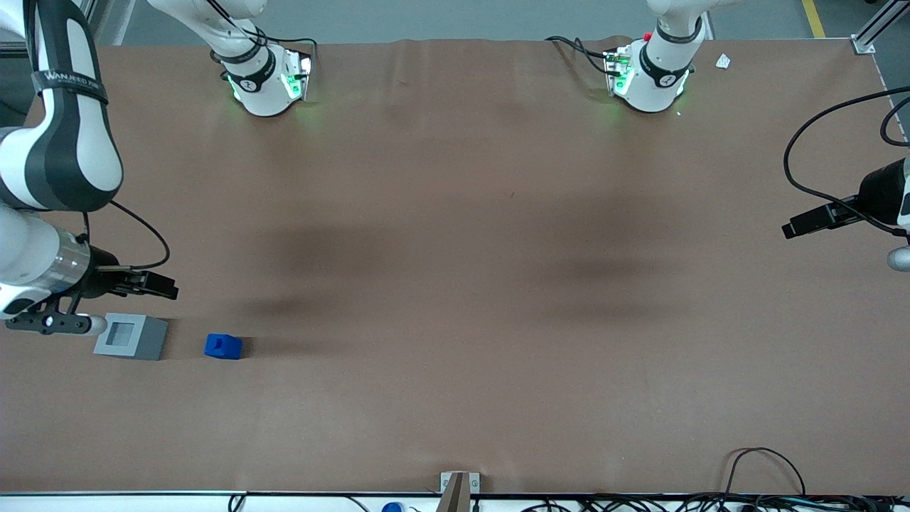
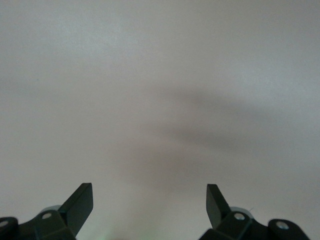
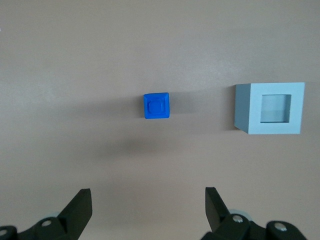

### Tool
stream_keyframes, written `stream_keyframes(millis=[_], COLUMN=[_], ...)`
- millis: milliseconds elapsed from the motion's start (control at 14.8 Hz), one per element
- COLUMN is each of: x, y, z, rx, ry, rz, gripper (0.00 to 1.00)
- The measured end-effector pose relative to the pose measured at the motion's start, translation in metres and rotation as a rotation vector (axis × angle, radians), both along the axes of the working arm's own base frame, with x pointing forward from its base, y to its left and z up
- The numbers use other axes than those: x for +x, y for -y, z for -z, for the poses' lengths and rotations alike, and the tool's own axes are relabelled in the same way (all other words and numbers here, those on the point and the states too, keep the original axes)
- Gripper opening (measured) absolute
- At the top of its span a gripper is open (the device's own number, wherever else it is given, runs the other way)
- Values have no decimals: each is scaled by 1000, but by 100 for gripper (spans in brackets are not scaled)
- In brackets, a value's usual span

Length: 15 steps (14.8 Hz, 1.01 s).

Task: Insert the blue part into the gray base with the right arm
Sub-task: 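Move the open right gripper over the blue block, then lower the right gripper around the blue block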

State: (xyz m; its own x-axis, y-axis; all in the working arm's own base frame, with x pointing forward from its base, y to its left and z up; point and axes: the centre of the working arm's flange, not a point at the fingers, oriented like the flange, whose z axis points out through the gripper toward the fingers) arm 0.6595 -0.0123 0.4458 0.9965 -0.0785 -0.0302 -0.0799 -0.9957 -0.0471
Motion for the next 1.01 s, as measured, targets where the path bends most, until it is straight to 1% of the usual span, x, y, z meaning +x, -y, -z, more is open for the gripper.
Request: stream_keyframes(millis=[404,674,876,1011], x=[18,25,32,37], y=[1,3,2,2], z=[45,80,104,118], rx=[5,9,11,13], ry=[16,6,24,47], rz=[5,9,10,13], gripper=[100,100,100,100])
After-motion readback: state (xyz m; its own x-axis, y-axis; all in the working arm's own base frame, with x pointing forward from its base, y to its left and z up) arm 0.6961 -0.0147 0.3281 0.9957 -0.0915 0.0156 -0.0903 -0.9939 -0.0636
